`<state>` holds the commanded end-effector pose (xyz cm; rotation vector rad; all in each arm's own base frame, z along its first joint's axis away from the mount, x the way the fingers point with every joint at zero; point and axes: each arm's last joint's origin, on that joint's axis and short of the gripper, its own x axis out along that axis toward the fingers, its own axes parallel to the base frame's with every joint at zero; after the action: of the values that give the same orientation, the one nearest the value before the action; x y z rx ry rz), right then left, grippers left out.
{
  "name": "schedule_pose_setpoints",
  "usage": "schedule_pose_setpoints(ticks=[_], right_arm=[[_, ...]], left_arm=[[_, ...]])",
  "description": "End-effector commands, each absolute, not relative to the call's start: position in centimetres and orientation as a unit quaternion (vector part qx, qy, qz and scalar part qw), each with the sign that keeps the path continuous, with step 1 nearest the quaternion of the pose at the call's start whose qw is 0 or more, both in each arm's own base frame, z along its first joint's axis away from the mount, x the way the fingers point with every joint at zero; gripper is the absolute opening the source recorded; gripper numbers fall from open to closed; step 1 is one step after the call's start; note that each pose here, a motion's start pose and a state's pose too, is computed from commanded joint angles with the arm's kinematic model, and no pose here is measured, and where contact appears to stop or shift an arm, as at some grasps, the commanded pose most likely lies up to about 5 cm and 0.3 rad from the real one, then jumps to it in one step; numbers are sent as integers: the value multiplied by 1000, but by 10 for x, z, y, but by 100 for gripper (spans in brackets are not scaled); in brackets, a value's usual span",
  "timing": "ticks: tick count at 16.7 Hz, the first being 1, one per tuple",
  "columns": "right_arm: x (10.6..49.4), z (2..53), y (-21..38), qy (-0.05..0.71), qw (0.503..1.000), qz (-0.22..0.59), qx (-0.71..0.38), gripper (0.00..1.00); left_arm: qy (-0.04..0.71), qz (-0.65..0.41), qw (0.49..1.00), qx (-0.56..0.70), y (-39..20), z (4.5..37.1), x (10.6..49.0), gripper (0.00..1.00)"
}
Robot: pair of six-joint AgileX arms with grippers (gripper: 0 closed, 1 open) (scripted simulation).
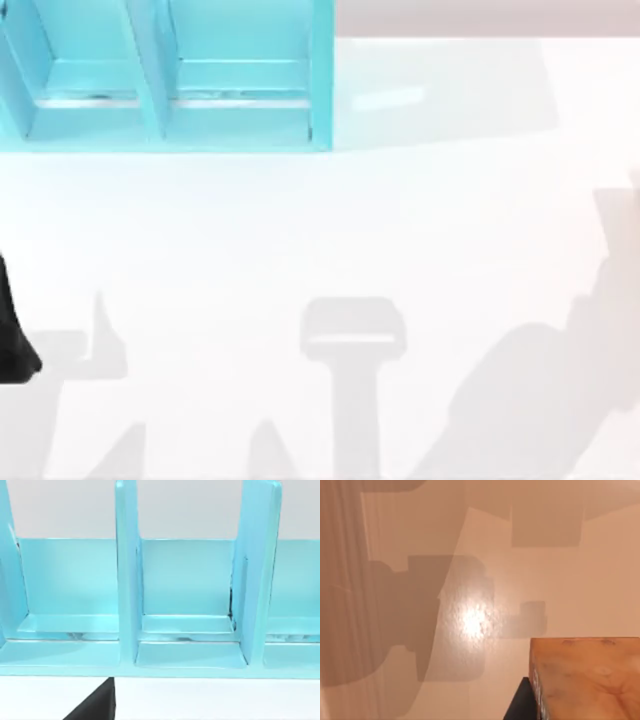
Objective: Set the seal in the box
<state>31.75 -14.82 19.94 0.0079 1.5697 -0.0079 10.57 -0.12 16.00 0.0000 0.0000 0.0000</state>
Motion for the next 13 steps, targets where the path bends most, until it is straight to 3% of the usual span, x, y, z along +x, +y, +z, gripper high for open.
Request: schedule_pose_setpoints(ticks=[2,13], right_arm=[[318,199,-148,707,707,-4,4,0],[318,199,-148,707,707,-4,4,83]], left_arm=[[0,0,1000,0,-1,160,106,100],[0,0,1000,0,-1,160,106,100]])
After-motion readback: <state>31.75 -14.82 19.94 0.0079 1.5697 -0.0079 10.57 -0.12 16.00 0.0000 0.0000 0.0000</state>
